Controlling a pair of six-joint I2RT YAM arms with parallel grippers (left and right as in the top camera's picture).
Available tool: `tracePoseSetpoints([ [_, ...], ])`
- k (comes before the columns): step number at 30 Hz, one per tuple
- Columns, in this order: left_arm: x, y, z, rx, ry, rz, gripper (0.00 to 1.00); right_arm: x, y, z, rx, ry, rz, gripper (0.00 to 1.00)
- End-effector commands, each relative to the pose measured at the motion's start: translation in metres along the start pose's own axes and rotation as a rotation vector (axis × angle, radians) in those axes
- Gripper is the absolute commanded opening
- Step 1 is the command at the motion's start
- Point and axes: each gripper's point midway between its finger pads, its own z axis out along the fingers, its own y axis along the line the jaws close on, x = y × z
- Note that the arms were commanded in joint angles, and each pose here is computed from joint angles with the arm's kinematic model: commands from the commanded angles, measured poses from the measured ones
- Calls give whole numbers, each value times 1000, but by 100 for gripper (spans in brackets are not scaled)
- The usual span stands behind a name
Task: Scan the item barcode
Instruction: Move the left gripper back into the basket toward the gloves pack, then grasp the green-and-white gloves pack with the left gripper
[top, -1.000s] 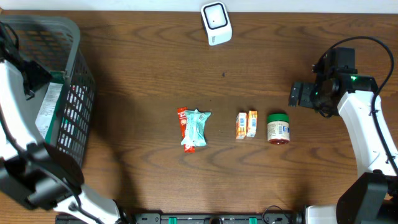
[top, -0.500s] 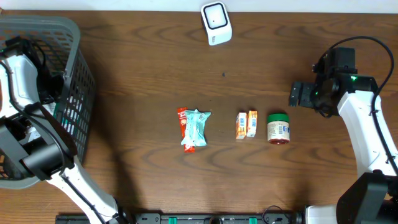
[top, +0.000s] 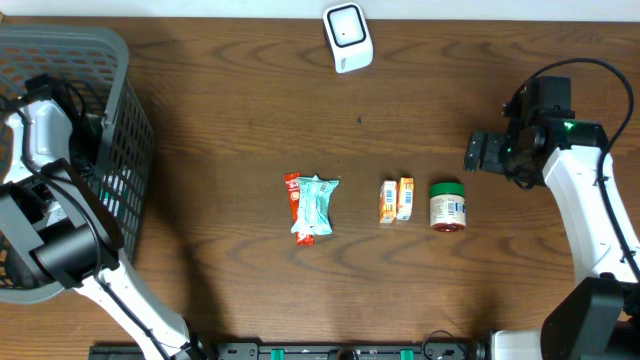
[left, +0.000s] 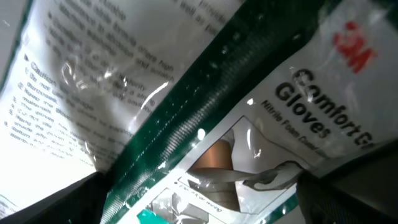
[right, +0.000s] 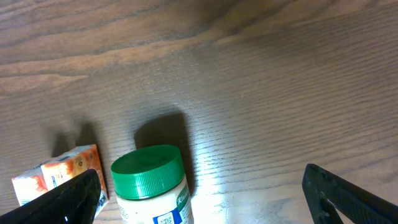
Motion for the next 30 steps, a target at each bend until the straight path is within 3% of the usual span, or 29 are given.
tracePoseSetpoints([
  [1, 12, 15, 30, -94, 36, -31, 99, -6, 0, -9, 1, -31, -3, 99],
  [2, 12, 14, 32, -93, 34, -31, 99, -6, 0, -9, 1, -31, -3, 99],
  [7, 12, 14, 35, -93, 29, -31, 69, -6, 0, -9, 1, -31, -3, 99],
  [8, 12, 14, 36, -93, 27, -32, 68, -6, 0, -9, 1, -31, -3, 99],
  [10, 11, 14, 36, -92, 23, -38, 70, -6, 0, -9, 1, -31, -3, 99],
  [11, 10, 14, 36, -91, 19, -52, 82, -6, 0, -9, 1, -31, -3, 99],
  [12, 9, 12, 36, -79, 16, -56, 86, -6, 0, -9, 1, -30, -3, 99],
  [15, 6, -8, 26, 38, 15, -57, 92, -6, 0, -9, 1, -31, -3, 99],
  [17, -2, -20, 4, 119, -16, -35, 93, -6, 0, -9, 2, -31, -3, 99],
  [23, 2, -13, -29, 95, -46, 0, 94, -6, 0, -9, 2, -31, -3, 99],
  [30, 18, 7, -15, -26, 13, -1, 94, -6, 0, -9, 1, -31, -3, 99],
])
